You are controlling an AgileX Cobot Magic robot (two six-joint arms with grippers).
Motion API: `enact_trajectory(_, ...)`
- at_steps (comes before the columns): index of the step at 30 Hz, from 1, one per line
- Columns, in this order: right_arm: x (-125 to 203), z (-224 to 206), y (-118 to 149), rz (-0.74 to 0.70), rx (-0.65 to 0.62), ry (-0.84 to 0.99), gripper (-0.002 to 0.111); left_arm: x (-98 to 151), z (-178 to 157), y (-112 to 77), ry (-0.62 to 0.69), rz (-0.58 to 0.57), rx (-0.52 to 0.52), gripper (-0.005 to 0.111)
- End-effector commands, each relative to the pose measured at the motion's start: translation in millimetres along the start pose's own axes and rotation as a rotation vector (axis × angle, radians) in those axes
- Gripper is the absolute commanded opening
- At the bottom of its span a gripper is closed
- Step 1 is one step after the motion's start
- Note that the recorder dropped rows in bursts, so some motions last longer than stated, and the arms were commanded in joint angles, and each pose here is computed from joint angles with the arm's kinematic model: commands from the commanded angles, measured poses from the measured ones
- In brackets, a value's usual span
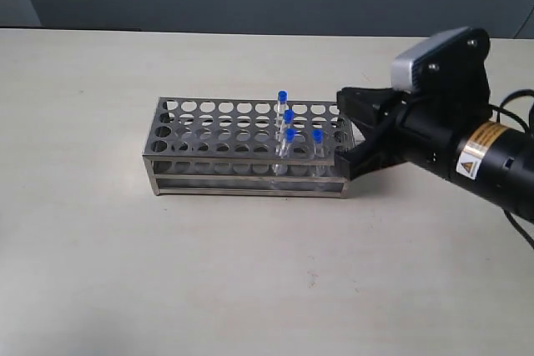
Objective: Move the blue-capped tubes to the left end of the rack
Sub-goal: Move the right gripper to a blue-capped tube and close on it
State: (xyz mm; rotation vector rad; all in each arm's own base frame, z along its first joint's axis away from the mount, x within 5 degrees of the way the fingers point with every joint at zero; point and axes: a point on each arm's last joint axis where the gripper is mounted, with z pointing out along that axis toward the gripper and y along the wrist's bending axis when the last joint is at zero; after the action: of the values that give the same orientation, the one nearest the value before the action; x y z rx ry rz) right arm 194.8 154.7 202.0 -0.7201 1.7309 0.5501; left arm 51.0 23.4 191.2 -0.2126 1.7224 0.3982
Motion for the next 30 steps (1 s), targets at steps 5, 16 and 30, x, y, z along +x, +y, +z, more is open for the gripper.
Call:
enact_trajectory(5,21.9,2.4,2.3,-0.041,-0.021,0.08,0.03,-1.4,-0.6,0.1,-0.01,0.002,0.001,0.001)
enact_trajectory(16,43.6,27.4,3.9,0.002,-0.074,0.059,0.043,-1.4,-0.6,0.1,-0.01,0.002,0.001,0.001)
enact_trajectory(30,62.6,72.1,-5.2,-0.023,-0.06,0.165,0.041,-1.4,-0.6,0.1,-0.01,0.002,0.001,0.001)
